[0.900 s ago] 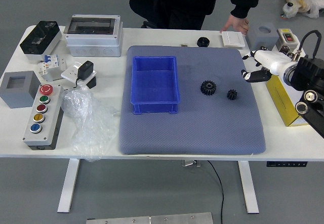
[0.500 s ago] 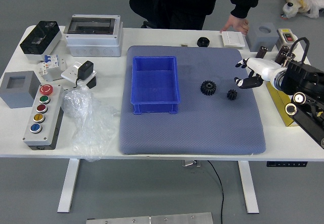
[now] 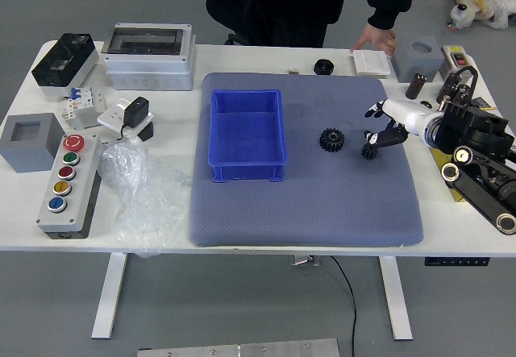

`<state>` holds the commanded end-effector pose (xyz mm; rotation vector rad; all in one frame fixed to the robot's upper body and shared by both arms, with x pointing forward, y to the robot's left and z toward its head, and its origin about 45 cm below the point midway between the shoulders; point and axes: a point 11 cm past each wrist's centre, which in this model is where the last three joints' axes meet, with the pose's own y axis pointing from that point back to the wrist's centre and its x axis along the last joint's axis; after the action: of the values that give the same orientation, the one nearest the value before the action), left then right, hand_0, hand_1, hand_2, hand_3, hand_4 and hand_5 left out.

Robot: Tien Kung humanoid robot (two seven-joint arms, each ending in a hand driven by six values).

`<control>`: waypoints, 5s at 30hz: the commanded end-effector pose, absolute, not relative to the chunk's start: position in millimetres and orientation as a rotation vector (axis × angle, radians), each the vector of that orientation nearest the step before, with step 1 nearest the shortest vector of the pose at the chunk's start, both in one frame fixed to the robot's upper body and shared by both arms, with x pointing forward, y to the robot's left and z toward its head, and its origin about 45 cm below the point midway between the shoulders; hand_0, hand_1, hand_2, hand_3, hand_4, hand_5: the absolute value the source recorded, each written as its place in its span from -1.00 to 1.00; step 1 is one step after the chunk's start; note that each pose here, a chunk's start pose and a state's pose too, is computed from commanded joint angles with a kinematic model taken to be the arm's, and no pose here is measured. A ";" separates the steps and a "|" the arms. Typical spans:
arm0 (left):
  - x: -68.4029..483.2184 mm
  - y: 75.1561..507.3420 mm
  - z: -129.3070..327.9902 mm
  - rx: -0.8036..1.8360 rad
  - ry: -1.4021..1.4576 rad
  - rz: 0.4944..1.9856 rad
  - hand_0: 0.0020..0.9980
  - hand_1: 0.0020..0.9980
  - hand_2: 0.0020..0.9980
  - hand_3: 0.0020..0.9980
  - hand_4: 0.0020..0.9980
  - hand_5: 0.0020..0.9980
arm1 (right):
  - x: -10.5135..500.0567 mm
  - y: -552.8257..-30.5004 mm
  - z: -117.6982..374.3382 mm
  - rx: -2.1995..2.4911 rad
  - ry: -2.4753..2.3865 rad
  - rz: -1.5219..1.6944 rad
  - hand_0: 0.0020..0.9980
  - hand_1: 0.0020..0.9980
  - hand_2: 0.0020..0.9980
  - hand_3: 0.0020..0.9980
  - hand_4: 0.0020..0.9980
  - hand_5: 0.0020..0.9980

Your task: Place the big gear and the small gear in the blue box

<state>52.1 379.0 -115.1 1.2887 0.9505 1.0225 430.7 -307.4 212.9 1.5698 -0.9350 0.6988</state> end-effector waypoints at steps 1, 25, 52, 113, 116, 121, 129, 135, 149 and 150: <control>52.0 379.0 -115.2 1.289 0.950 1.022 0.73 0.67 0.66 0.57 0.20 -0.25 | 431.1 -307.5 211.7 1.574 -0.936 0.696 0.25 0.27 0.69 0.59 0.14 -0.25; 52.1 376.9 -115.7 1.287 0.951 1.019 0.73 0.67 0.66 0.56 0.20 -0.26 | 433.8 -315.5 193.3 1.610 -0.918 0.660 0.27 0.25 0.67 0.55 0.19 -0.45; 53.1 375.8 -115.8 1.284 0.950 1.019 0.73 0.67 0.66 0.56 0.20 -0.26 | 437.0 -319.6 176.5 1.581 -0.895 0.608 0.27 0.27 0.68 0.55 0.19 -0.56; 51.6 376.6 -115.9 1.290 0.951 1.014 0.73 0.66 0.66 0.57 0.20 -0.25 | 438.5 -314.9 166.5 1.477 -0.918 0.631 -0.44 -0.33 -0.13 0.28 0.12 -0.64; 51.7 376.8 -115.8 1.291 0.950 1.014 0.73 0.66 0.66 0.57 0.20 -0.25 | 438.8 -315.2 167.0 1.472 -0.925 0.637 -0.47 -0.38 -0.20 0.25 0.08 -0.64; 51.6 376.7 -115.8 1.291 0.950 1.014 0.73 0.66 0.66 0.57 0.20 -0.25 | 439.3 -316.3 168.4 1.462 -0.933 0.646 -0.49 -0.39 -0.24 0.21 0.06 -0.65; 51.0 378.6 -115.5 1.293 0.951 1.018 0.73 0.66 0.66 0.57 0.20 -0.25 | 443.4 -320.5 178.8 1.446 -0.947 0.664 -0.49 -0.40 -0.25 0.20 0.05 -0.65; 50.9 379.8 -115.1 1.294 0.952 1.021 0.73 0.66 0.66 0.57 0.20 -0.25 | 447.5 -321.7 192.9 1.426 -0.955 0.698 -0.50 -0.40 -0.25 0.20 0.05 -0.64; 49.7 384.3 -114.1 1.302 0.951 1.023 0.73 0.66 0.66 0.57 0.20 -0.25 | 451.8 -303.8 234.5 1.394 -0.950 0.843 -0.49 -0.40 -0.25 0.20 -0.01 -0.60; 49.7 384.6 -114.0 1.303 0.950 1.023 0.73 0.66 0.66 0.57 0.20 -0.25 | 451.7 -300.1 237.3 1.396 -0.946 0.857 -0.49 -0.40 -0.25 0.20 -0.01 -0.60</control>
<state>49.7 384.6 -114.0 1.3027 0.9501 1.0231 451.7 -300.1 237.3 1.3959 -0.9464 0.8571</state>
